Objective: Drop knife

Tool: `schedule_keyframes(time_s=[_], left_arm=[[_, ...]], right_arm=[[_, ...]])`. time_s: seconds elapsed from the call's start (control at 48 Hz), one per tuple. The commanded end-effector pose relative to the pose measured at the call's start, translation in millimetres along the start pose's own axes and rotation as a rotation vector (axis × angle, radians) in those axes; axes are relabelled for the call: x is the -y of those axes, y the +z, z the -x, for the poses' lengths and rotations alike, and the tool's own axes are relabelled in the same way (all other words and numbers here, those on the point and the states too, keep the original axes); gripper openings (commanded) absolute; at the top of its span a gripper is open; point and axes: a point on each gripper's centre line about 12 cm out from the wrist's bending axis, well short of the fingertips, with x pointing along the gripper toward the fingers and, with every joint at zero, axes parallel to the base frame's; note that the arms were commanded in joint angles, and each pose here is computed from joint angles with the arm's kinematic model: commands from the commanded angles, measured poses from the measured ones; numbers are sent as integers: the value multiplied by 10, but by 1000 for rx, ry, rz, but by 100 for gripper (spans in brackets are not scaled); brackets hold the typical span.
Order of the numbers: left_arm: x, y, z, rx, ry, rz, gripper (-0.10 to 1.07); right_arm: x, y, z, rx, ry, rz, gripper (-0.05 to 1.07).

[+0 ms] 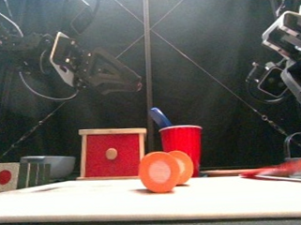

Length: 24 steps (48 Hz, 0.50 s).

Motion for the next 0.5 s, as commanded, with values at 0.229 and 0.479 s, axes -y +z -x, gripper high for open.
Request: schedule_keyframes(time_s=[0.229, 0.479], left_arm=[[-39, 234, -25, 77, 7, -10, 78], [-119, 422, 88, 134, 27, 10, 77]], right_arm=[[-37, 41, 188, 62, -43, 131, 91], [-297, 308, 692, 326, 138, 513, 82]])
